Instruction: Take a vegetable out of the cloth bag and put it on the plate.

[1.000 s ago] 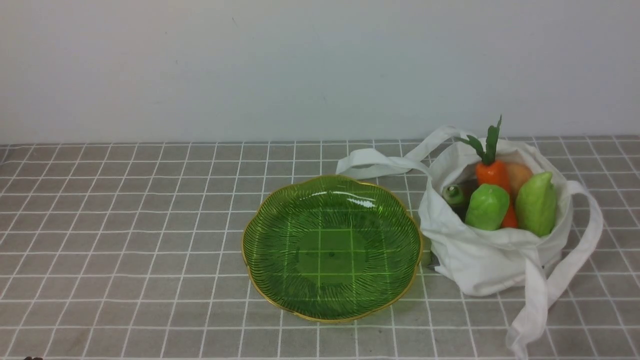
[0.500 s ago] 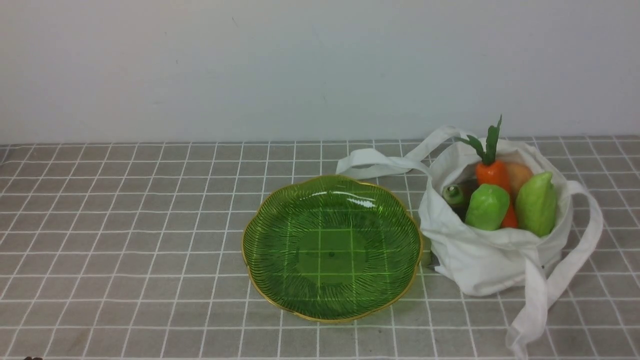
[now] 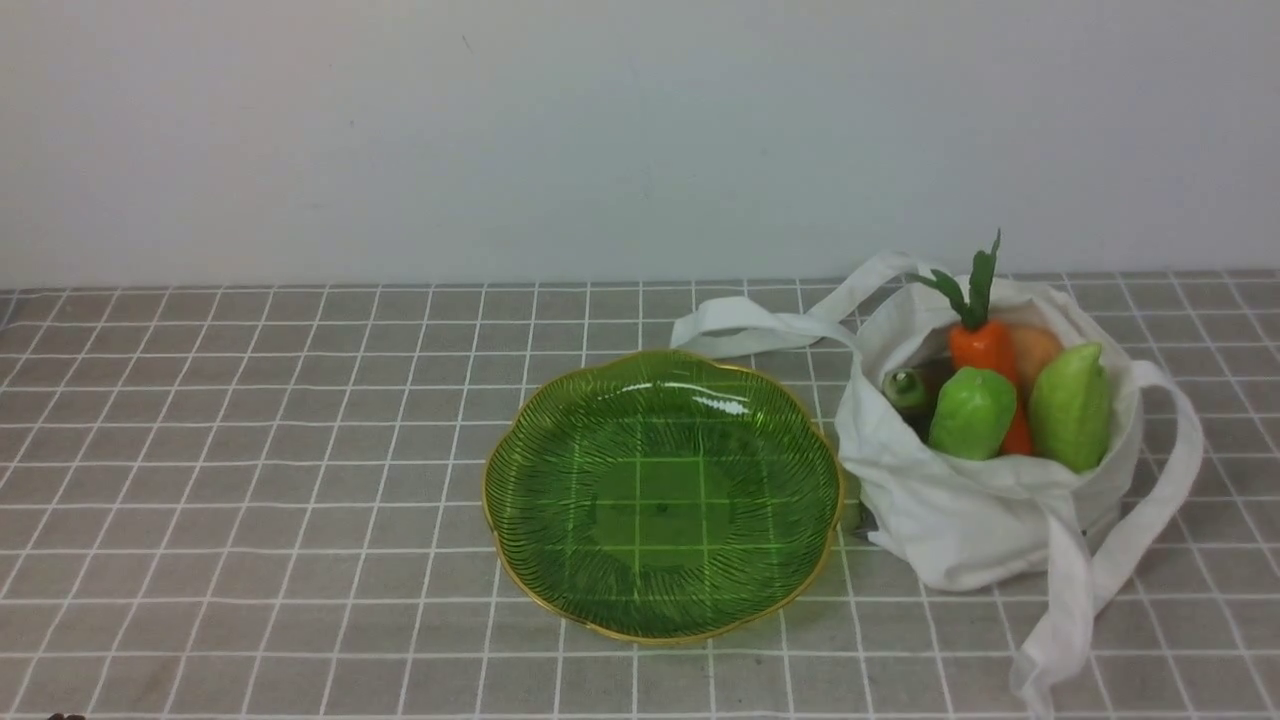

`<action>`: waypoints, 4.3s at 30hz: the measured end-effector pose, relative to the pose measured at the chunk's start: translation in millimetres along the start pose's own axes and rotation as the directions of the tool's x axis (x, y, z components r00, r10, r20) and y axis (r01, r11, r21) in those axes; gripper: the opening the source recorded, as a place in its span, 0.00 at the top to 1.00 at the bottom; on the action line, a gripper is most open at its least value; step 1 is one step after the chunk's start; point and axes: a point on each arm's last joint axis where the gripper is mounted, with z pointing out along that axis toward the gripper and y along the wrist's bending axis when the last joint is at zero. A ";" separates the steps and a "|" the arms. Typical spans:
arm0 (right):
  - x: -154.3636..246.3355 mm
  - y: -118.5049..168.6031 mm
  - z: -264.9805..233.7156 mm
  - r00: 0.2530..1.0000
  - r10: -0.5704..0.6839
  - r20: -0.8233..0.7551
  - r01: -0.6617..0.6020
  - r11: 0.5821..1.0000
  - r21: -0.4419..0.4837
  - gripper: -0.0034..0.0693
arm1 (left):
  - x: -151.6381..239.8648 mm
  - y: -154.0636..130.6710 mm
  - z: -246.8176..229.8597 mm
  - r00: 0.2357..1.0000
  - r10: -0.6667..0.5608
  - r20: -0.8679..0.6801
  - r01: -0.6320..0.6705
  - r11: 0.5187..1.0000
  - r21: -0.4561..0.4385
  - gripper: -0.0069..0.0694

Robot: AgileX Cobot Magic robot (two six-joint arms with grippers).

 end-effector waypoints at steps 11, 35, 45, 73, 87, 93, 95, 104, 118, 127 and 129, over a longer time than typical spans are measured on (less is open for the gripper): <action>-1.4 -35.5 109.6 0.805 -0.019 -0.592 0.187 0.957 0.224 0.95 | 0.0 0.0 0.0 1.000 0.000 0.000 0.000 1.000 0.000 0.92; 34.6 -46.7 303.5 0.675 -0.189 -0.713 0.308 0.951 0.039 0.06 | 0.0 0.0 0.0 1.000 0.000 0.000 0.000 1.000 0.000 0.92; 44.9 -54.9 316.7 0.684 -0.212 -0.698 0.334 0.942 0.042 0.20 | 0.0 0.0 0.0 1.000 0.000 0.000 0.000 1.000 0.000 0.92; -80.9 31.0 277.1 0.796 -0.222 -0.563 0.195 0.975 -0.108 0.44 | 0.0 0.0 0.0 1.000 0.000 0.000 0.000 1.000 0.000 0.92; 44.0 99.2 350.1 0.704 -0.264 -0.659 0.067 0.949 -0.308 0.44 | 0.0 0.0 0.0 1.000 0.000 0.000 0.000 1.000 0.000 0.92; 81.0 82.7 379.4 0.701 -0.235 -0.674 0.085 0.965 -0.248 0.41 | 0.0 0.0 0.0 1.000 0.000 0.000 0.000 1.000 0.000 0.92; 89.2 79.2 383.4 0.689 -0.233 -0.686 0.088 0.967 -0.240 0.34 | 0.0 0.0 0.0 1.000 0.000 0.000 0.000 1.000 0.000 0.92; 59.5 77.6 381.7 0.604 -0.428 -0.673 0.262 0.904 -0.339 0.05 | 0.0 0.0 0.0 1.000 0.000 0.000 0.000 1.000 0.000 0.92; -148.8 122.0 270.0 0.652 -0.597 -0.466 0.530 0.799 -0.282 0.65 | 0.0 0.0 0.0 1.000 0.000 0.000 0.000 1.000 0.000 0.92; -191.4 115.0 111.3 0.787 -0.534 -0.310 0.491 0.845 -0.210 0.97 | 0.0 0.0 0.0 1.000 0.000 0.000 0.000 1.000 0.000 0.92; -184.3 107.4 85.7 0.794 -0.525 -0.306 0.481 0.851 -0.210 0.97 | 0.0 0.0 0.0 1.000 0.000 0.000 0.000 1.000 0.000 0.92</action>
